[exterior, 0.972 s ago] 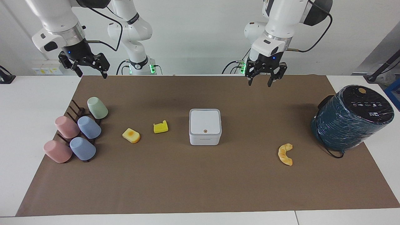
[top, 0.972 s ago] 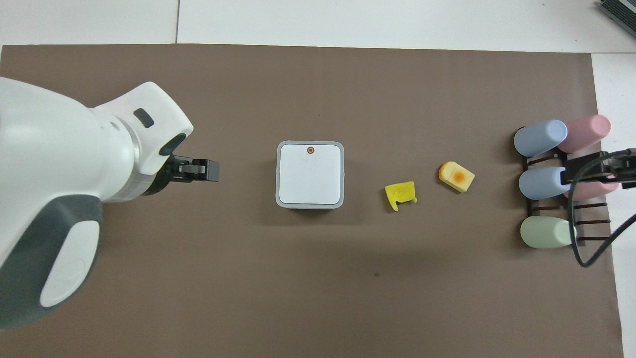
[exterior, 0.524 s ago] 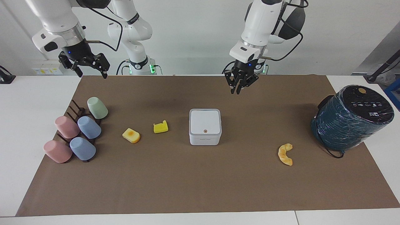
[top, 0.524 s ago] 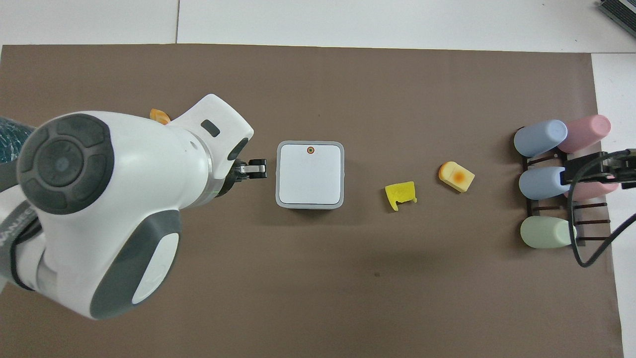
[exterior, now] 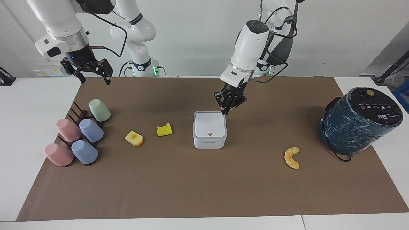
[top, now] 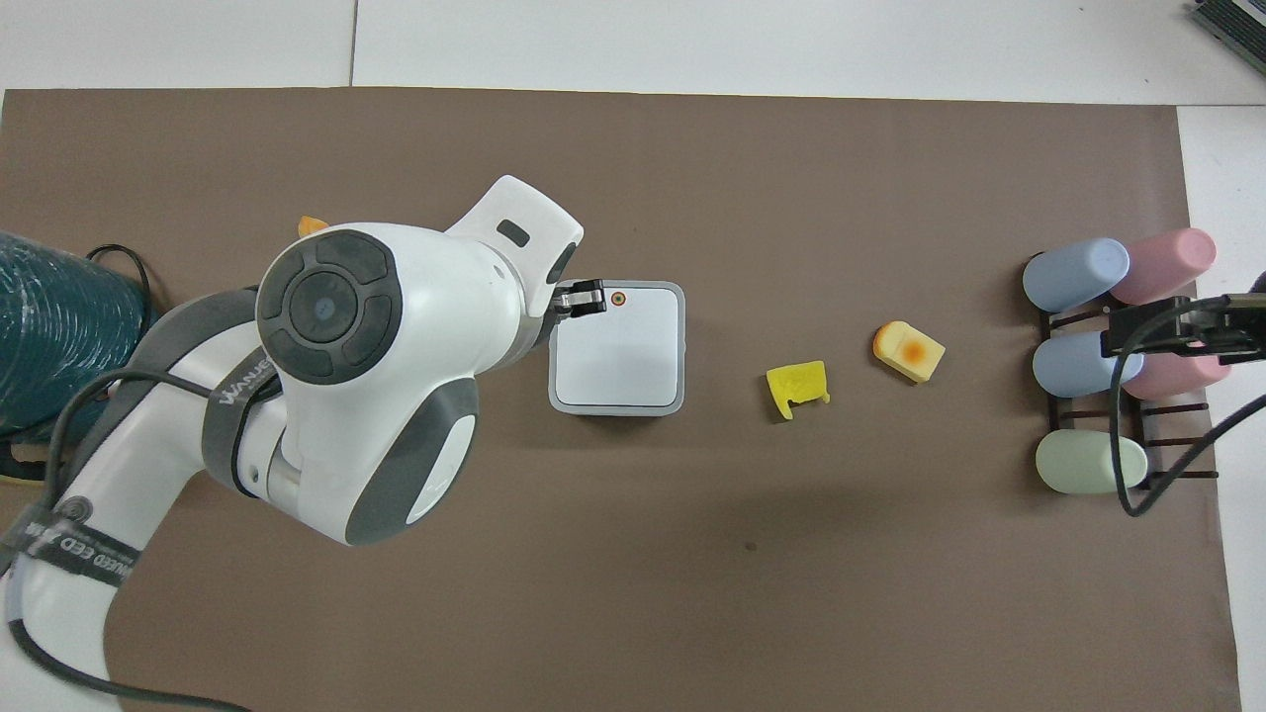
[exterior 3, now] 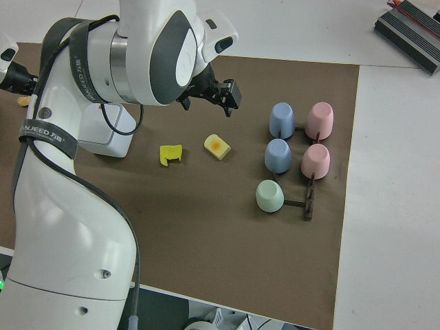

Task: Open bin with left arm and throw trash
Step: 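Lift the bin lid with the left gripper while the right gripper reaches the cake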

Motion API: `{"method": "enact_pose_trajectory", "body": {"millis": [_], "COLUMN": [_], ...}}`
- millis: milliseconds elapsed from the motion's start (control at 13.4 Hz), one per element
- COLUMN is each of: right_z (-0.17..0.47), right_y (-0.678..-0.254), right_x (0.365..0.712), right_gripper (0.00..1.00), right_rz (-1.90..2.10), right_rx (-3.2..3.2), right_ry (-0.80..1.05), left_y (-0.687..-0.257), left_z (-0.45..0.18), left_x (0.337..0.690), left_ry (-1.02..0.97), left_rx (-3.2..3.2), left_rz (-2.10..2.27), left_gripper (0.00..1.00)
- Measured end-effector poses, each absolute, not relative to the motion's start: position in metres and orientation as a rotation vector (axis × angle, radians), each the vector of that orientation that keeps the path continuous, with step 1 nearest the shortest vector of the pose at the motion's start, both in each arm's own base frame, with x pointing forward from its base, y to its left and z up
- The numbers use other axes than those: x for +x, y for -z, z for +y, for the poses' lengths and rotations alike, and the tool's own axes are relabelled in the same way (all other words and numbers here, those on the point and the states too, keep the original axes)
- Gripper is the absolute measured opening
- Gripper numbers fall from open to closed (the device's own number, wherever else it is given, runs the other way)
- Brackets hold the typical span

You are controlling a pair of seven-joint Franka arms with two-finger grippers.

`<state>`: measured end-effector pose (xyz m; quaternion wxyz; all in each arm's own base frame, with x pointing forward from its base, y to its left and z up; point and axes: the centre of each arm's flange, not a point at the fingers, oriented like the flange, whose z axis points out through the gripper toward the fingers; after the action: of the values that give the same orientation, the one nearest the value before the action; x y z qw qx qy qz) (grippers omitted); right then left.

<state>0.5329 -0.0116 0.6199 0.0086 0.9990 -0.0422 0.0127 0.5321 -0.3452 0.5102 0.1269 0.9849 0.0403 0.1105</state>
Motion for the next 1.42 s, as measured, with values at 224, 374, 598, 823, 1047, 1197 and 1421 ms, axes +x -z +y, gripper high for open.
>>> {"method": "enact_pose_trajectory", "body": {"millis": [224,374,598,823,1047,1197,1421], "right_z": [-0.011,-0.011,-0.005,0.023,0.040,0.043,0.045], "right_y": [-0.594,-0.578,-0.558,-0.527,-0.492,-0.472,-0.438], "right_x": [0.543,0.547,0.553,0.572,0.589,0.597,0.609], "right_gripper": [1.00,1.00,1.00,1.00,1.00,1.00,1.00], "right_rz": [-0.128,-0.124,-0.108,-0.030,0.038,0.126,0.316], "right_rx": [3.121,3.120,3.120,3.122,3.120,3.114,3.091], "right_ry": [-0.123,-0.167,-0.201,-0.226,-0.212,-0.199,-0.191], "left_y": [-0.500,-0.498,-0.488,-0.477,-0.466,-0.454,-0.444], "left_z": [-0.349,-0.350,-0.353,-0.359,-0.368,-0.375,-0.378], "left_x": [0.540,0.543,0.546,0.548,0.549,0.550,0.551], "left_ry": [-0.345,-0.350,-0.349,-0.343,-0.354,-0.348,-0.338], "left_rx": [2.836,2.819,2.811,2.810,2.790,2.786,2.789], "left_rz": [0.140,0.151,0.157,0.155,0.177,0.185,0.184], "left_gripper": [0.14,0.14,0.11,0.03,0.01,0.01,0.01]}}
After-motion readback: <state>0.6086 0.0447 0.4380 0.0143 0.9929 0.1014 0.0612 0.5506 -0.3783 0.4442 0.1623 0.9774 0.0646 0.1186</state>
